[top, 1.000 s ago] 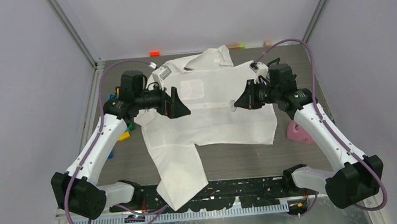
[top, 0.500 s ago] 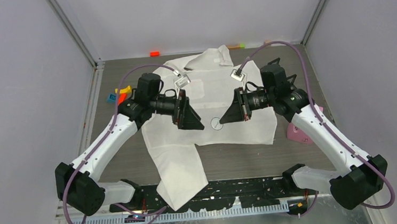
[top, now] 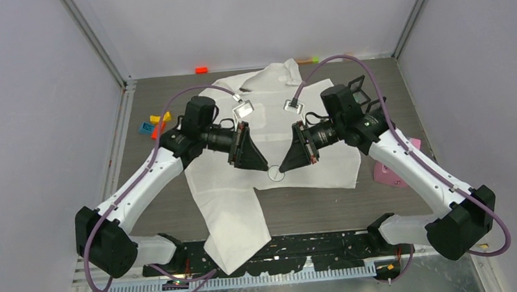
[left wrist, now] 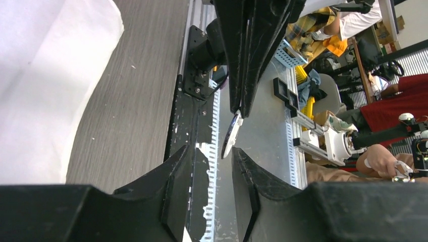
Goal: Pin the brooch onto the clothing
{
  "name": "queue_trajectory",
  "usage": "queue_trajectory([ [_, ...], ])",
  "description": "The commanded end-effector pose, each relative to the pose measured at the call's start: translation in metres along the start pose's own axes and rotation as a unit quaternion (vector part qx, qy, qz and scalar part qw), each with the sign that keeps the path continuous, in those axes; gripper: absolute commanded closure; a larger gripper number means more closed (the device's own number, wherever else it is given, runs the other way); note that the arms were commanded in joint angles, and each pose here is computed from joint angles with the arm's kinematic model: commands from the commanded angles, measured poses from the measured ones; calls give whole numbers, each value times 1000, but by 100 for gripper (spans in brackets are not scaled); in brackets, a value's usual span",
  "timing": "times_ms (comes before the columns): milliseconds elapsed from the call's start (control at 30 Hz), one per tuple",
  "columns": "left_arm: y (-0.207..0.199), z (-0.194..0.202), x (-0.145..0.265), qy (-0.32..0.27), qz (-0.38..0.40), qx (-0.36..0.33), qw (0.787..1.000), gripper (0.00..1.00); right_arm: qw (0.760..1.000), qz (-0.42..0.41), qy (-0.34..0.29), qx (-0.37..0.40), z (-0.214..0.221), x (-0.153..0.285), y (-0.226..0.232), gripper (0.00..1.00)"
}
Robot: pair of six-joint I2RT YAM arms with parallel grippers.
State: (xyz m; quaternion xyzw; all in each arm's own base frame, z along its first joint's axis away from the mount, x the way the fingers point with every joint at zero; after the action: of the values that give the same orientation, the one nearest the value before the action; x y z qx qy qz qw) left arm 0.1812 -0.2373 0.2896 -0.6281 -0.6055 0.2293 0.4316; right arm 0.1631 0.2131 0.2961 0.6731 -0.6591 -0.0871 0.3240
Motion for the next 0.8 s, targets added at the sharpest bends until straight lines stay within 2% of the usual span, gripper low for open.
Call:
queue_trajectory([
  [0,-11,1,-4,15,41,-23,999,63,999,-17,-7,35,-13,2,11,99],
  [433,-11,8,-11,37,55,-16,998,64,999,-18,4,44,-14,-2,13,99],
  [667,-11,11,-14,45,57,-15,997,79,999,-14,10,44,-12,-3,12,100],
  [767,-12,13,-15,50,60,-20,997,97,999,-11,11,46,-11,-3,11,99],
])
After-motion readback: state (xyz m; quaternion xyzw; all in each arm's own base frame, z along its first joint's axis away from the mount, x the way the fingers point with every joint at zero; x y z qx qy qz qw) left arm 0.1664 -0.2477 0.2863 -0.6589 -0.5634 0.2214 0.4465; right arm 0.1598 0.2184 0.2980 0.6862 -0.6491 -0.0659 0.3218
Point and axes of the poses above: each gripper's point midway between its finger pads, its own x axis back along the fingers, its own y axis along the line the jaws close on, z = x × y, the point moved 6 cm from there along x, back along the fingers, and after that the axes turned 14 degrees about x, right-handed, at the moved point
